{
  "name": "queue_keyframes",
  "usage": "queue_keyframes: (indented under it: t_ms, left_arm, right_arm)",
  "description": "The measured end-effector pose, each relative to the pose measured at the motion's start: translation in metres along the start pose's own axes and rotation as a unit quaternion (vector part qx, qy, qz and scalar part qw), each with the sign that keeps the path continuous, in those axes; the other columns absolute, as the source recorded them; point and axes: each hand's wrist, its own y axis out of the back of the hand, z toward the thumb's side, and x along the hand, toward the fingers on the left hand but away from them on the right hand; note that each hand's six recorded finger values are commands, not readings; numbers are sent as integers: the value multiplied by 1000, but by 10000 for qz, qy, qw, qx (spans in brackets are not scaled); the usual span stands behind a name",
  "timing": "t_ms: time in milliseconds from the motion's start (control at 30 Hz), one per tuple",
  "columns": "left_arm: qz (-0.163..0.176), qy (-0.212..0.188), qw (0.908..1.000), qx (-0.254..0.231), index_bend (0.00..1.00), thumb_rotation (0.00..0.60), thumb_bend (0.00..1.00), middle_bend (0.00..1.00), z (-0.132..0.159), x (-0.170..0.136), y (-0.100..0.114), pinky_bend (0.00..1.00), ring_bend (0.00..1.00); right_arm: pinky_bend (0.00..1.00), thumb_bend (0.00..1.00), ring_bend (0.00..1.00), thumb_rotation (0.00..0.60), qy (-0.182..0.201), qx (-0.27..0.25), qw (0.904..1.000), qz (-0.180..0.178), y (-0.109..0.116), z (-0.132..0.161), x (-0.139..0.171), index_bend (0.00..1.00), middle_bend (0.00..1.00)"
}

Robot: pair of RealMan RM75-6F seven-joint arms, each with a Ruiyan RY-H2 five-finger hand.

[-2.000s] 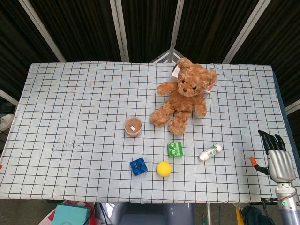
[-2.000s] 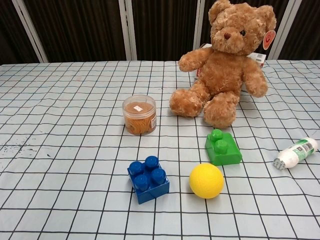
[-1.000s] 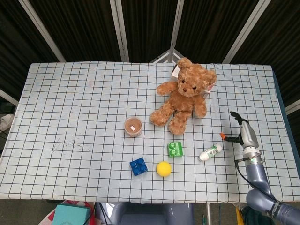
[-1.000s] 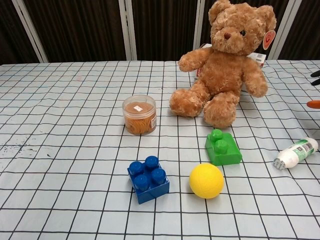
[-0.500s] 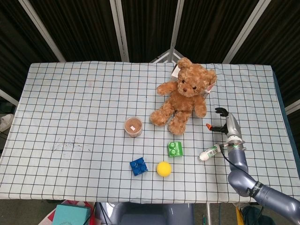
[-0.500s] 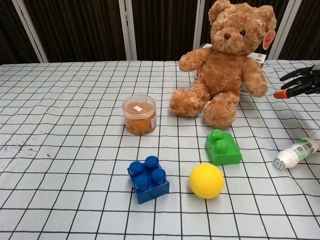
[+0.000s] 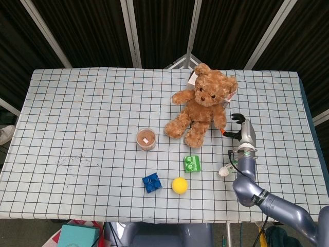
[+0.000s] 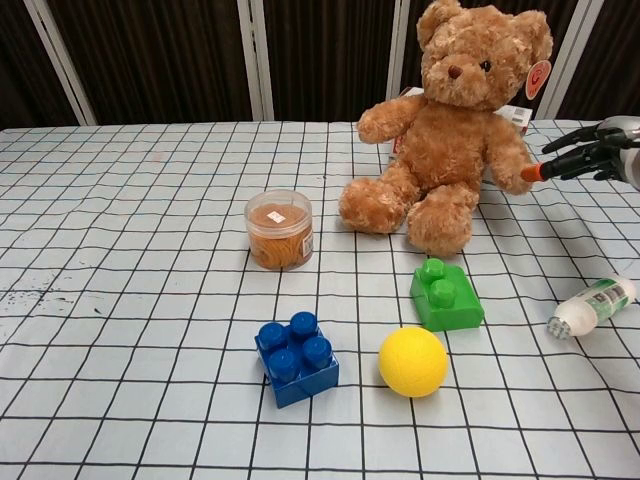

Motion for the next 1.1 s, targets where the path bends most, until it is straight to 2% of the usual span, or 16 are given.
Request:
queue_keyframes:
  t_ms: [233, 633, 933, 1100]
  left_arm:
    - [7, 28, 10000, -29, 196, 600, 171, 67, -2, 1, 1, 136, 10]
    - [-10, 47, 10000, -87, 196, 600, 171, 67, -4, 2, 2, 136, 10]
    - [-10, 89, 9999, -115, 197, 600, 170, 65, -8, 4, 3, 136, 10]
    - [-11, 95, 9999, -119, 197, 600, 171, 66, -8, 4, 3, 136, 10]
  right_arm:
    - [3, 246, 300, 600, -148, 53, 9998, -129, -11, 0, -4, 360, 359]
    - [3, 247, 301, 600, -399, 171, 9988, -210, -29, 9, -5, 363, 361]
    - [3, 247, 279, 600, -415, 148, 9989, -164, -38, 17, -4, 362, 361]
    - [3, 247, 239, 600, -439, 97, 9988, -204, -38, 21, -5, 325, 338]
